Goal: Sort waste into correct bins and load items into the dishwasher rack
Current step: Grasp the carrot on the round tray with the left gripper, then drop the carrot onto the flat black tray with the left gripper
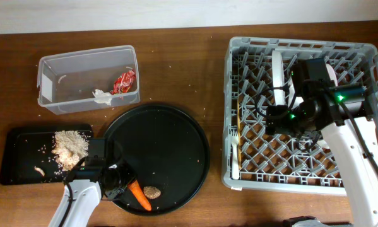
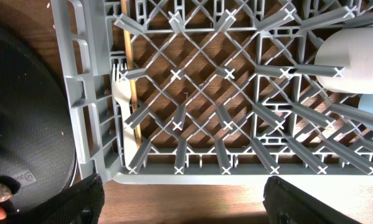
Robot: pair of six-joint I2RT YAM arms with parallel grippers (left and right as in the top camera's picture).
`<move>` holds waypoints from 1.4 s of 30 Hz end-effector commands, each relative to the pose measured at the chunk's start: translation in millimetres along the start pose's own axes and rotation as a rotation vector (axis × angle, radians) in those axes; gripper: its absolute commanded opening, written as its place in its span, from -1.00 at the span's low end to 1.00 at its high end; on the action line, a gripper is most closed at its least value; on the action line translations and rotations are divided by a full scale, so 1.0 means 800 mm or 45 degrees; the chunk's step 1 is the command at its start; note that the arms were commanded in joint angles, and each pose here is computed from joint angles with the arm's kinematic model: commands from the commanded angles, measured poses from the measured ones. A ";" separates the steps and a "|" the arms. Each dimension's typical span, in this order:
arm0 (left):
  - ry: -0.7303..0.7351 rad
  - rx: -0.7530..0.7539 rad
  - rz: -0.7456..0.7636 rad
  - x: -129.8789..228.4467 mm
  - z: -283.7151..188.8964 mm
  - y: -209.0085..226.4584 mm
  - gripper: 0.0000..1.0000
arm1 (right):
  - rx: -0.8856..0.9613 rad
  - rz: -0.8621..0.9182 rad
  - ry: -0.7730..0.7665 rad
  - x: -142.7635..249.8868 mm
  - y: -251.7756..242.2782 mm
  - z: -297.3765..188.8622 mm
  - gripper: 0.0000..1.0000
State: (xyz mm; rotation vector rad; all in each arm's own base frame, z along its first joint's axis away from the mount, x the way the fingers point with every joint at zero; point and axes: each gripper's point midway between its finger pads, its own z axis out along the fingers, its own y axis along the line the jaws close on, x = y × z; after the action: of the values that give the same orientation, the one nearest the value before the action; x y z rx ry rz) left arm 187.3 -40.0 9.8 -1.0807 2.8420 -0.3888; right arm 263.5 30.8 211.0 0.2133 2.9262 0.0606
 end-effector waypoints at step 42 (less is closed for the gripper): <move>-0.347 0.036 0.167 -0.107 -0.096 -0.043 -0.56 | 0.003 0.004 0.018 0.002 -0.002 0.003 0.70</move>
State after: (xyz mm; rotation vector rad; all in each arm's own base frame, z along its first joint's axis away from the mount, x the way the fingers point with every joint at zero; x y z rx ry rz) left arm 239.3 -17.5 61.1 -0.9037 2.7182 -0.3252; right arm 262.7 30.8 210.6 0.2130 2.9297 0.0597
